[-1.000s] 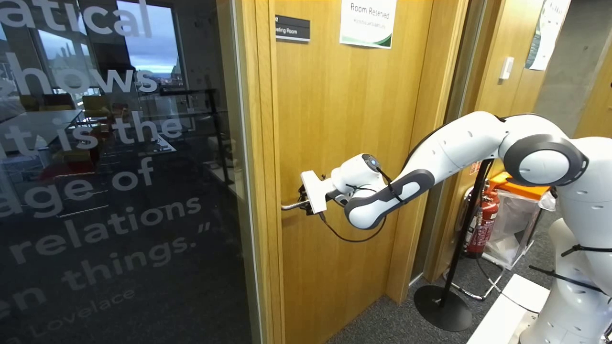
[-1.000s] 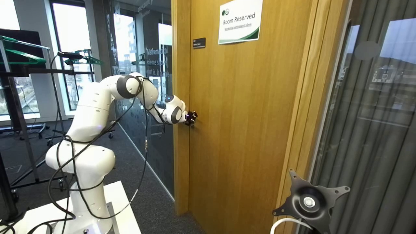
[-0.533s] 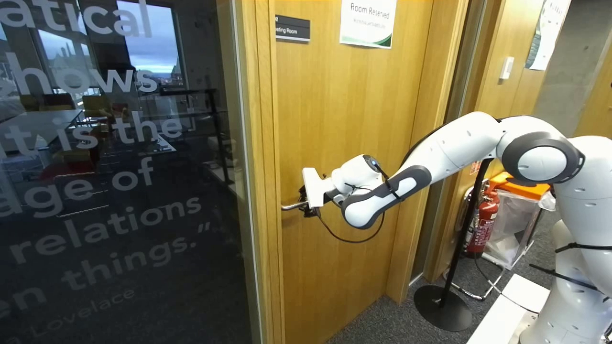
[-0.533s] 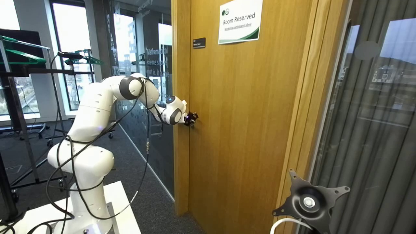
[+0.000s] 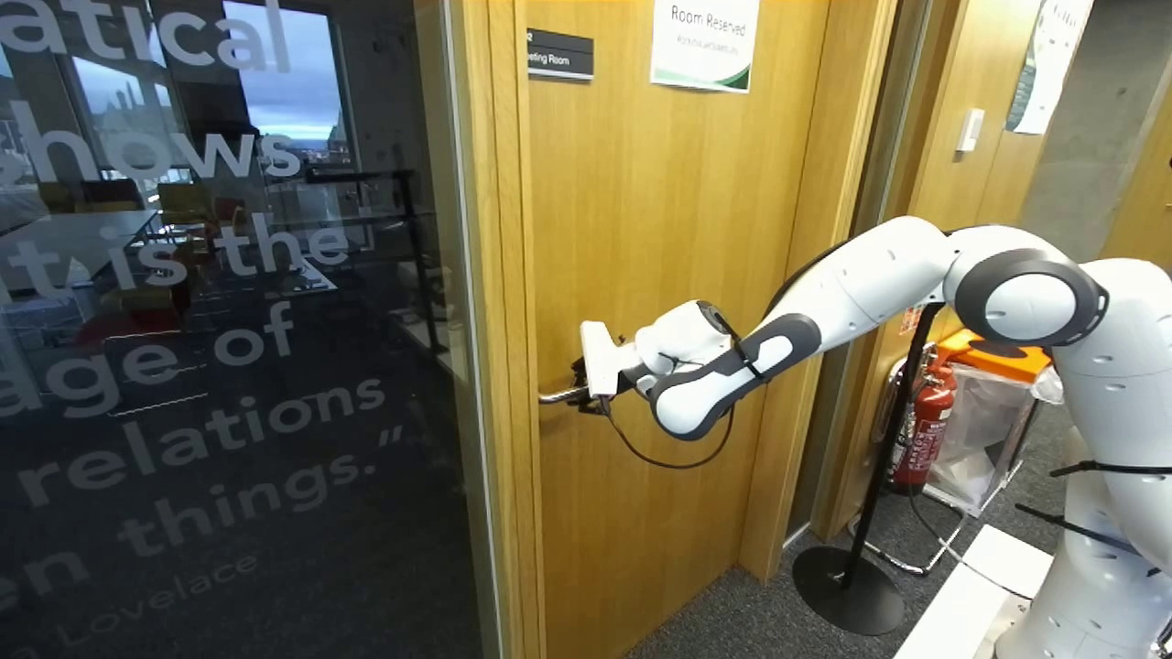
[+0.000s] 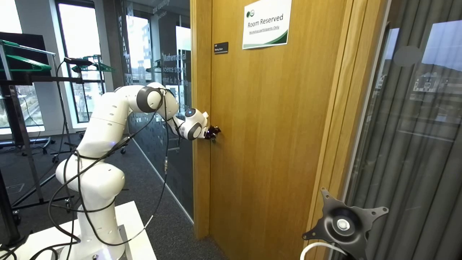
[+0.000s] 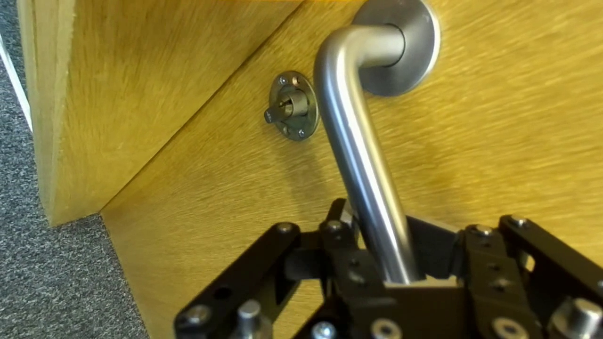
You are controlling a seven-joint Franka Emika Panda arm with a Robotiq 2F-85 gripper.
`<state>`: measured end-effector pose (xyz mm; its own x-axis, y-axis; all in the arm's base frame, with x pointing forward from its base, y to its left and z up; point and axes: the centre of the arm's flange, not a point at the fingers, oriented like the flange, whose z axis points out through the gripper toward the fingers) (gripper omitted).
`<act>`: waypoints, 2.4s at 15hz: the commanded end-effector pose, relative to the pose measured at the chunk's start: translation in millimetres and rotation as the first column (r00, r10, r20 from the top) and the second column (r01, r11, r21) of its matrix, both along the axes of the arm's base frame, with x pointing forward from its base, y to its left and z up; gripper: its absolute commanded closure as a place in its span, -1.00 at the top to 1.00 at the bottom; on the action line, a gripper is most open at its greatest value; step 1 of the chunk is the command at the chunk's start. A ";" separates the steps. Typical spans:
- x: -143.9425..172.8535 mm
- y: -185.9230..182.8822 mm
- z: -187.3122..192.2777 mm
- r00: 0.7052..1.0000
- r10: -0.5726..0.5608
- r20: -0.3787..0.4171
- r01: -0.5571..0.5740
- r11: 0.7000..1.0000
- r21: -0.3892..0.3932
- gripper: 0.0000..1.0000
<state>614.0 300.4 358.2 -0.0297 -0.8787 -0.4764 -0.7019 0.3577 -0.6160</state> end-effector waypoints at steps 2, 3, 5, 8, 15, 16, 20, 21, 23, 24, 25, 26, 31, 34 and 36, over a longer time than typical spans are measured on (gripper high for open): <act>-34.9 23.5 -37.3 0.992 0.076 -0.099 -0.079 0.996 -0.029 -0.96; -35.4 23.0 -37.7 0.992 0.076 -0.100 -0.079 0.996 -0.028 -0.96; -34.7 22.1 -37.6 0.992 0.073 -0.100 -0.075 0.997 -0.025 -0.96; -34.4 20.4 -37.2 0.993 0.070 -0.100 -0.072 0.997 -0.023 -0.96; -19.9 12.0 8.0 0.980 0.169 -0.103 -0.177 0.982 -0.072 0.10; -20.7 9.4 17.8 0.971 0.198 -0.131 -0.209 0.975 -0.079 0.24; -18.6 0.4 46.9 0.942 0.271 -0.197 -0.302 0.942 -0.150 0.86; -21.0 0.9 53.5 0.932 0.290 -0.218 -0.328 0.931 -0.160 0.98; -25.0 -0.7 68.0 0.917 0.319 -0.238 -0.363 0.915 -0.173 1.00; -28.3 -2.8 73.8 0.905 0.333 -0.265 -0.383 0.909 -0.165 1.00; -32.2 -3.4 82.7 0.895 0.346 -0.280 -0.400 0.902 -0.164 1.00; -36.9 -3.0 85.9 0.886 0.359 -0.293 -0.417 0.894 -0.166 1.00; -39.0 8.5 101.3 0.871 0.382 -0.309 -0.423 0.903 -0.076 1.00; -46.5 8.5 121.3 0.860 0.415 -0.298 -0.438 0.899 -0.012 1.00; -47.0 9.3 120.9 0.859 0.416 -0.299 -0.439 0.898 -0.011 1.00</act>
